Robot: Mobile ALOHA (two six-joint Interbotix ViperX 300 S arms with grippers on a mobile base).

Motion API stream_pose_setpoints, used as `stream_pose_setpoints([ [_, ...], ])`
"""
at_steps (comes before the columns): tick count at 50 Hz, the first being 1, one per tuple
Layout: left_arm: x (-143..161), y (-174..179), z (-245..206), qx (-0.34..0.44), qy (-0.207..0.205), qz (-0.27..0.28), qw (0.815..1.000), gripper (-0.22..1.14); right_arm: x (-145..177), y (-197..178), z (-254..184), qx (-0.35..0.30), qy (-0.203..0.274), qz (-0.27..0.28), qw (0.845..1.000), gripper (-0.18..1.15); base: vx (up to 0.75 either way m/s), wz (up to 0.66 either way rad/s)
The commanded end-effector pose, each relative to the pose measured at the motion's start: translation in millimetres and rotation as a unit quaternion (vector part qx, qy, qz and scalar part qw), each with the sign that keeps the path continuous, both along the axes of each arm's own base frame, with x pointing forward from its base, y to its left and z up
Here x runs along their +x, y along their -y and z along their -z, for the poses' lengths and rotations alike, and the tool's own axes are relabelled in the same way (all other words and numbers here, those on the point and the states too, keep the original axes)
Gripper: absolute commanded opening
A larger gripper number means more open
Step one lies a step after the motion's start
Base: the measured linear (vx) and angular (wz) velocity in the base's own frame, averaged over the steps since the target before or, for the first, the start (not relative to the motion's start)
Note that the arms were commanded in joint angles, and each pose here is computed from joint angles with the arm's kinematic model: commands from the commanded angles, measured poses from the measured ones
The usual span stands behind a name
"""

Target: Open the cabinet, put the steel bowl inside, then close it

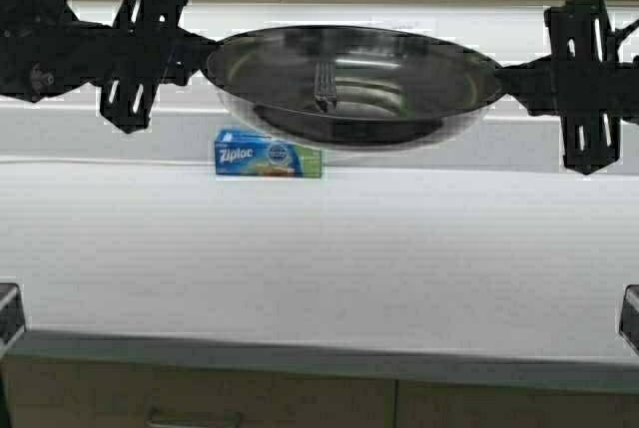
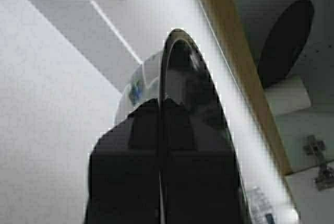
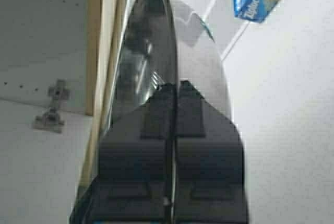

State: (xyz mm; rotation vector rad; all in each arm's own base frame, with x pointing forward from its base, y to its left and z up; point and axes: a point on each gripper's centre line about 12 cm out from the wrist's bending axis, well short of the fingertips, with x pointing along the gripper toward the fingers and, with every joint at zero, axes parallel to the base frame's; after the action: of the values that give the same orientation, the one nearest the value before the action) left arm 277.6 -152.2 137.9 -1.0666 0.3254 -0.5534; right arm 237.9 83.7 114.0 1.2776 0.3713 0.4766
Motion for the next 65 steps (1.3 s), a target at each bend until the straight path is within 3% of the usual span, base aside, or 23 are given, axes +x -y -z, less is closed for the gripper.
stream_pose_setpoints([
  [1, -8, 14, -19, 0.004, 0.015, 0.026, 1.0, 0.02, -7, -19, -24, 0.004, 0.024, -0.032, 0.999, 0.07, 0.0, 0.0],
  [16, -15, 17, -49, 0.004, 0.03, 0.03, 0.999, 0.02, -11, -24, -78, -0.02, 0.058, -0.021, 0.998, 0.07, 0.0, 0.0],
  [26, -16, 21, -79, 0.002, 0.039, 0.027, 0.999, 0.02, -10, -22, -102, -0.035, 0.049, -0.011, 0.998, 0.07, 0.0, 0.0],
  [50, 9, 46, -142, 0.01, 0.054, 0.029, 0.998, 0.02, -2, -20, -146, -0.018, 0.082, 0.007, 0.996, 0.07, 0.0, 0.0],
  [65, 18, 52, -162, 0.01, 0.061, 0.026, 0.998, 0.02, 10, -22, -169, -0.023, 0.076, 0.019, 0.997, 0.07, 0.02, -0.01],
])
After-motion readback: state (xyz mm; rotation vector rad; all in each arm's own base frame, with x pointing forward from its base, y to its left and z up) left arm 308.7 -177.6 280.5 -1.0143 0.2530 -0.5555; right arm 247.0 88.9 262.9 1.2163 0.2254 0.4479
